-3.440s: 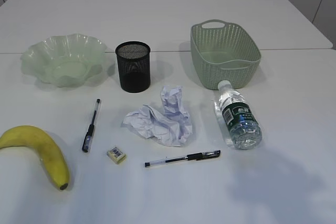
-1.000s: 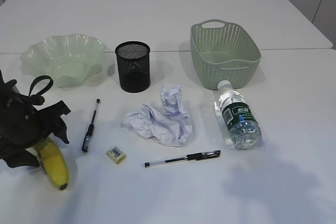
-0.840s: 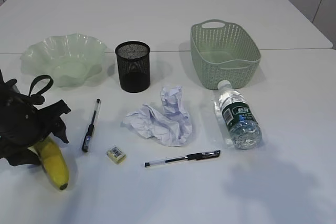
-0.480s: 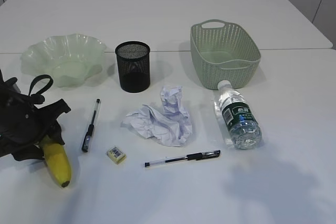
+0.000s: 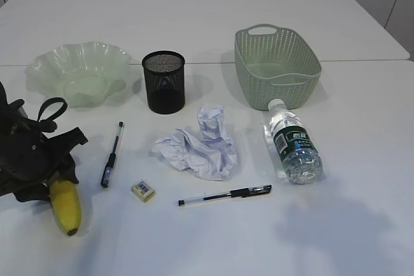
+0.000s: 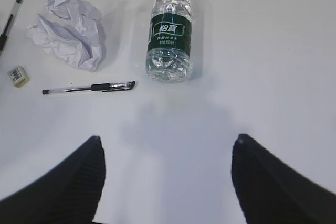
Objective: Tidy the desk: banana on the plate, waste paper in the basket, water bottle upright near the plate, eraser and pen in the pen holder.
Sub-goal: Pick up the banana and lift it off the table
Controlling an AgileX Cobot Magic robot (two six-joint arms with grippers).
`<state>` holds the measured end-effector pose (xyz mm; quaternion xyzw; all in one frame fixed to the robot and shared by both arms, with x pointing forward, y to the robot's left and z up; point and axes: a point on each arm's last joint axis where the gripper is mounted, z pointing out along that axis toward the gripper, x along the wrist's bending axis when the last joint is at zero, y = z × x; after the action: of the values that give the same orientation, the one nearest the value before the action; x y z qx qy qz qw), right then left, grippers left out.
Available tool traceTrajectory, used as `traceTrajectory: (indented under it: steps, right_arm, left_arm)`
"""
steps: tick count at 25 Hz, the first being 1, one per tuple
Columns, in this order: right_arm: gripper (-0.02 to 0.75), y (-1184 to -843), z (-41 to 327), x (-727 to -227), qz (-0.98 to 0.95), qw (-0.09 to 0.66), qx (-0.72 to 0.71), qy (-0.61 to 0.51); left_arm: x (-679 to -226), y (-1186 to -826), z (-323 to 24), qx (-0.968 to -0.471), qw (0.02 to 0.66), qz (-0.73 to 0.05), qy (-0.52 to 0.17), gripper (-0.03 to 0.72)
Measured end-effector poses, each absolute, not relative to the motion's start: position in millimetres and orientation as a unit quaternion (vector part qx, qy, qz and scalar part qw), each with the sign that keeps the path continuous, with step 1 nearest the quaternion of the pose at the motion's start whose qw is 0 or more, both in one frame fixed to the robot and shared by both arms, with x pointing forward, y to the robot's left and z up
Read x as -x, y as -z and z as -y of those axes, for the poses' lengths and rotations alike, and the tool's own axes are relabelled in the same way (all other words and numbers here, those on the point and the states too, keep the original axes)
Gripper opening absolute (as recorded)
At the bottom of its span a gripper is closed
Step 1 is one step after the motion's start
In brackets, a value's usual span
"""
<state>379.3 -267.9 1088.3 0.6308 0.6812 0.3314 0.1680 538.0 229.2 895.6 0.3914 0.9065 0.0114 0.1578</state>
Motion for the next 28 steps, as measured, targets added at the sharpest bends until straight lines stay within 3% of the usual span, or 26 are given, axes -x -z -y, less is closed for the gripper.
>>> traceTrajectory:
  steps: [11, 22, 28]
  right_arm:
    - [0.555, -1088, 268, -379, -0.685, 0.170, -0.626, -0.330]
    - [0.555, -1088, 268, -379, -0.686, 0.170, -0.626, -0.330]
    - [0.555, -1088, 268, -379, -0.686, 0.170, -0.626, -0.330]
  left_arm:
    - [-537, -899, -230, -0.394, 0.159, -0.905, -0.013, 0.286]
    - [-533, -936, -231, -0.395, 0.207, -0.895, -0.023, 0.286]
    - [-529, -959, -234, -0.421, 0.237, -0.874, -0.054, 0.286]
